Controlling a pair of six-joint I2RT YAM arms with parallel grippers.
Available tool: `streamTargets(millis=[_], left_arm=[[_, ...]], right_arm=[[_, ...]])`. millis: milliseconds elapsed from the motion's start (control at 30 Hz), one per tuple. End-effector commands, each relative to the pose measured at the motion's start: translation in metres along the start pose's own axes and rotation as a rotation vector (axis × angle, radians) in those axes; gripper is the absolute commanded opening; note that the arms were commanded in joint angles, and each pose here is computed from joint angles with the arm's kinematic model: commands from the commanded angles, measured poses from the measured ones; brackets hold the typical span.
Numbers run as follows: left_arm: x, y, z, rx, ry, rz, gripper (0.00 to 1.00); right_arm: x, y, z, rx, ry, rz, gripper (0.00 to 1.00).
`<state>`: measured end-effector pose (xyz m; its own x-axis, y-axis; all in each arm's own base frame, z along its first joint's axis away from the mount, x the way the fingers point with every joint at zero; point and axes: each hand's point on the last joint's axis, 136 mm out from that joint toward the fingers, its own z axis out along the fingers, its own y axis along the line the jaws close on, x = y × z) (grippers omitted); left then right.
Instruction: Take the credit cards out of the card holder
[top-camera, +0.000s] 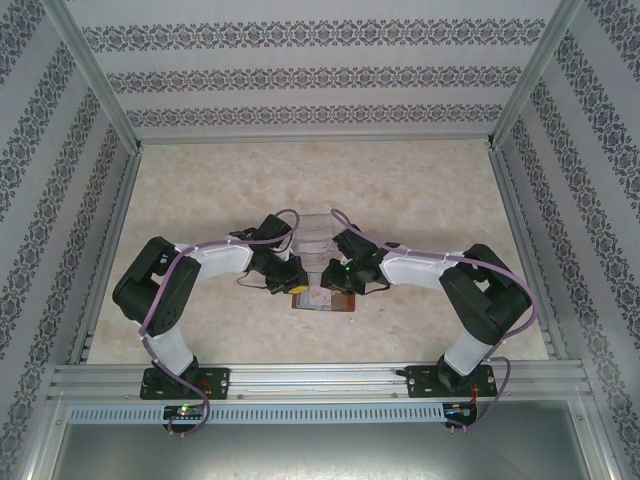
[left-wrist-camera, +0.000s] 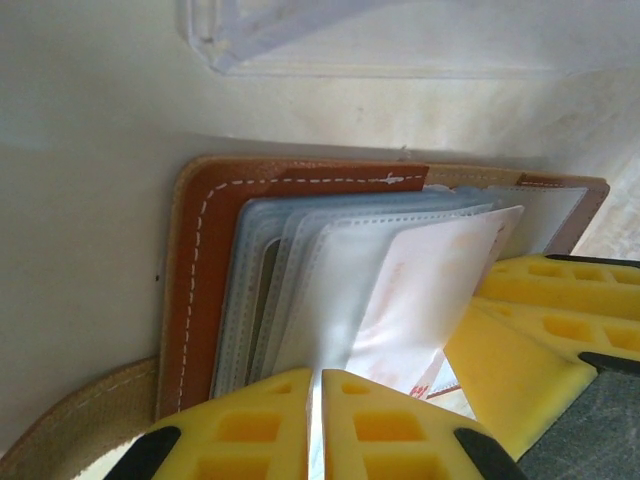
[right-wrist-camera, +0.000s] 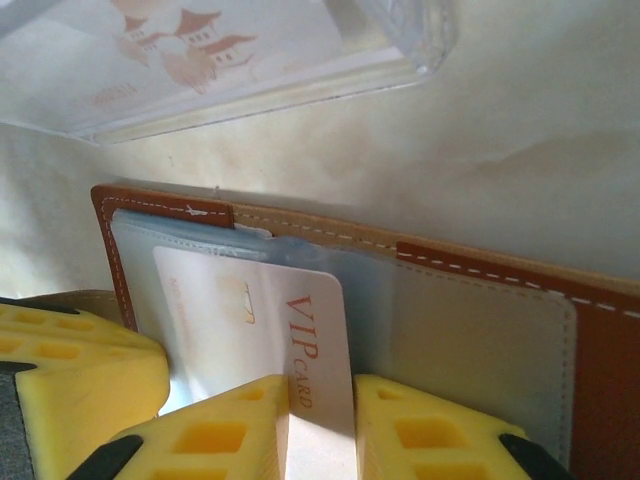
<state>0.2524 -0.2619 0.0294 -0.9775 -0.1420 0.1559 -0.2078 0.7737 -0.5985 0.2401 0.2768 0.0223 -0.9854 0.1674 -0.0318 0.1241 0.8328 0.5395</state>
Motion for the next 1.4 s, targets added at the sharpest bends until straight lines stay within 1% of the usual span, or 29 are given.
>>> streamTargets(millis=[0,233,400,600,800,1067,1233,1367], left_arm=[[0.005,0.011,0.004,-0.069,0.018,-0.008,0.11],[0.005,0.009,0.004,-0.073,0.016,-0.005,0.11],[0.004,0.011,0.004,-0.079,0.014,-0.008,0.11],[0.005,0.012,0.004,-0.088,0.013,-0.007,0.11],[0.005,0.012,0.004,-0.088,0.014,-0.005,0.11],[0.004,0.010,0.003,-0.082,0.015,-0.001,0.11],[0.004,0.008,0.004,-0.079,0.016,0.001,0.11],[0.005,0.008,0.005,-0.079,0.019,0.001,0.11]], right_arm=[[-0.001,0.006,-0.005,-0.046,-0.010,0.001,0.19],[-0.001,-0.001,-0.007,-0.041,-0.012,0.008,0.08],[-0.002,-0.004,-0.011,-0.034,-0.020,0.008,0.04],[-0.002,-0.019,-0.021,0.016,-0.030,0.005,0.02],[0.001,-0.040,-0.034,0.122,-0.035,-0.010,0.02],[0.001,-0.052,-0.045,0.203,-0.047,-0.024,0.02],[-0.001,-0.043,-0.047,0.185,-0.056,-0.028,0.02],[-0.001,-0.021,-0.041,0.087,-0.045,-0.019,0.03]])
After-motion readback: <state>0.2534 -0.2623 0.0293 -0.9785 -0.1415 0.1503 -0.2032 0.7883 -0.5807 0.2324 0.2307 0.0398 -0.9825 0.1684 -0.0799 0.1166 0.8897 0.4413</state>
